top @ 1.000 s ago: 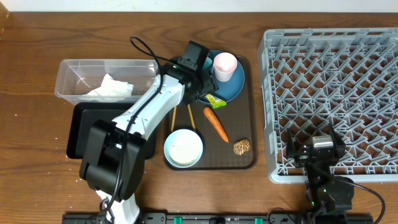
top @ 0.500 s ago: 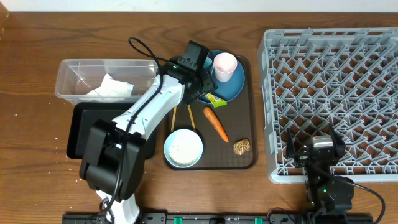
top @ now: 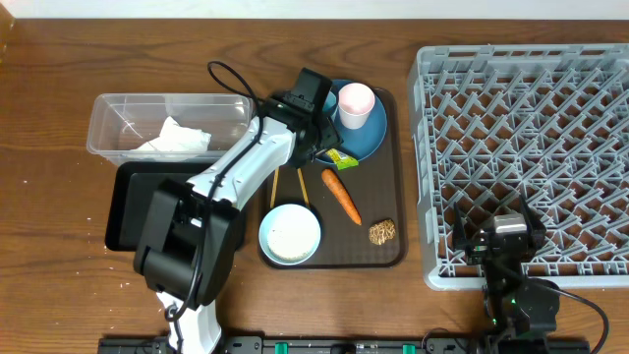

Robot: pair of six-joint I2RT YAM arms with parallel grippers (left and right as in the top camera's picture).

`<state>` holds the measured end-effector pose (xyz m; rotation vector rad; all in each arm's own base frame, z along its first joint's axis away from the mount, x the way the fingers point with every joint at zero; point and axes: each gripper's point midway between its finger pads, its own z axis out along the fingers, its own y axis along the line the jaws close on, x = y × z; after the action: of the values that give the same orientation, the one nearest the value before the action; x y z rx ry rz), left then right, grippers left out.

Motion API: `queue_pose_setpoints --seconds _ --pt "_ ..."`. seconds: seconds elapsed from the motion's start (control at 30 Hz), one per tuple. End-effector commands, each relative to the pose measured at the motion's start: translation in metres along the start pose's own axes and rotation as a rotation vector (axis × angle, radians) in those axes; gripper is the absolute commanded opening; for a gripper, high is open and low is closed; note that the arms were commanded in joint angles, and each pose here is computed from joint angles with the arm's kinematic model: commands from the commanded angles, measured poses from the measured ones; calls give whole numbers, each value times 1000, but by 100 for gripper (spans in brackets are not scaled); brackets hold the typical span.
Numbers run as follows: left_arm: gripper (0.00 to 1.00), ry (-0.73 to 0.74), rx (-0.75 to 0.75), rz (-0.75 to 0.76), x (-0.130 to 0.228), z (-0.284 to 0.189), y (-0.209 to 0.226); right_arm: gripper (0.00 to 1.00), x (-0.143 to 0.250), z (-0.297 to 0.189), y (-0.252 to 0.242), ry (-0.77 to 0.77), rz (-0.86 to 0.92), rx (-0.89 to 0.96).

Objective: Sort waste into correct bins and load items into the dishwasher rack
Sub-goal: 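Grasp the green snack wrapper with the left gripper and lift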

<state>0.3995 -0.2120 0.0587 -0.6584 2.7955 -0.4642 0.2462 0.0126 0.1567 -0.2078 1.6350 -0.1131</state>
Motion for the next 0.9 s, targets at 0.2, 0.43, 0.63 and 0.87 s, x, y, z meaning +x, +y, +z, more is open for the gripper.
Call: queue_pose_setpoints --seconds 0.2,0.43,0.63,0.87 --pt "66 6 -36 -15 1 18 9 99 1 0 -1 4 -5 3" --pt "61 7 -28 -14 0 23 7 99 1 0 -1 4 -5 3" --pt "58 39 -20 -16 6 22 7 99 1 0 -1 4 -5 3" --pt "58 25 -2 -16 4 3 3 99 1 0 -1 4 -5 3"
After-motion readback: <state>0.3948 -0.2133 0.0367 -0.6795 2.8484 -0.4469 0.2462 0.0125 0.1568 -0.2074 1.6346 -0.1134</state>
